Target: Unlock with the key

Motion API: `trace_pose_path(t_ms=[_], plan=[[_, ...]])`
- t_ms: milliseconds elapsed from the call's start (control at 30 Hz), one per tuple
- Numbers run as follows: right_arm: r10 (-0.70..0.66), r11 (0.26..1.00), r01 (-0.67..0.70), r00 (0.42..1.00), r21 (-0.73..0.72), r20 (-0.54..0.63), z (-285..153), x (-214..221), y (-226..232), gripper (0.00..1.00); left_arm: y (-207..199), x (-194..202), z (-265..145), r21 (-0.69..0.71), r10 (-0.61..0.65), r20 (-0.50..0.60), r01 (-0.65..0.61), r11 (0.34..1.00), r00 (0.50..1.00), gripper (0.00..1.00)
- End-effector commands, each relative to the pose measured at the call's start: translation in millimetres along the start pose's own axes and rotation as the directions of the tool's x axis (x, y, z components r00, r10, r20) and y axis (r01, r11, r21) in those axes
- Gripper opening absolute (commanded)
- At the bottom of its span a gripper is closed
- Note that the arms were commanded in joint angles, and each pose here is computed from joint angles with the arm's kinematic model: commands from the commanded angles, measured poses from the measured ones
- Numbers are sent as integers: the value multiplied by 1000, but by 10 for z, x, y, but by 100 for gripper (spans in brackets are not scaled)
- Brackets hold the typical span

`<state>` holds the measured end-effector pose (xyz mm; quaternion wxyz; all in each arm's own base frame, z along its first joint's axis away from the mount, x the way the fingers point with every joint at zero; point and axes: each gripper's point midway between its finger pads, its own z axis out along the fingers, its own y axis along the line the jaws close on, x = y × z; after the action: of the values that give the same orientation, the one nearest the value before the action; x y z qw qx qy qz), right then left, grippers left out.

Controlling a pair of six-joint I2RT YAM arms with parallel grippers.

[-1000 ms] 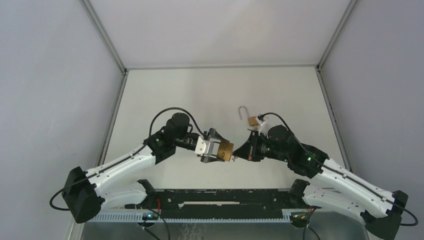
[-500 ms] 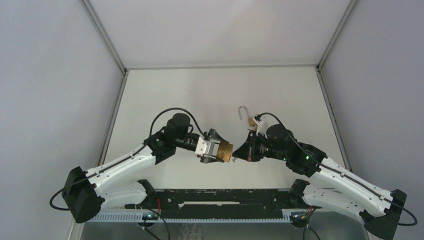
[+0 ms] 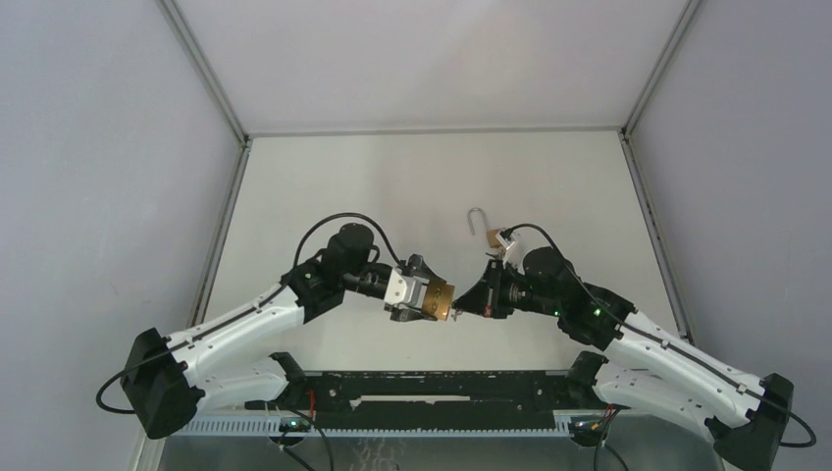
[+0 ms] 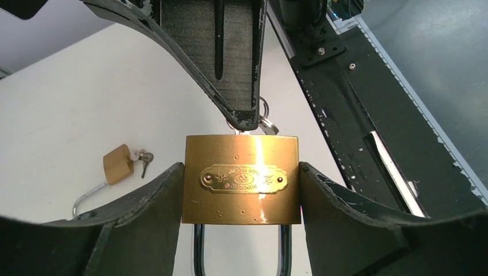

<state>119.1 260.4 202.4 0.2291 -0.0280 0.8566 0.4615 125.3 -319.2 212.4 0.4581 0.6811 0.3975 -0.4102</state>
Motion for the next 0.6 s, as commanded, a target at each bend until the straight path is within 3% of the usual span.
trace_pose_path(t_ms=[0,100,400,567], plan=[[-53,982,64,996,-176,68,45,-160,380,0,-1,-697,9,9,208,208,-215,977,956,0],[-79,979,94,993,-180,89,5,-183,389,0,-1,-718,6,9,207,211,-214,977,955,0],[77,993,-72,996,-93,50,0,-186,229,0,29,-717,6,-13,220,199,-222,975,955,0],[80,993,-74,995,-91,62,-23,-224,252,0,42,-719,-2,-17,230,190,-231,973,954,0]])
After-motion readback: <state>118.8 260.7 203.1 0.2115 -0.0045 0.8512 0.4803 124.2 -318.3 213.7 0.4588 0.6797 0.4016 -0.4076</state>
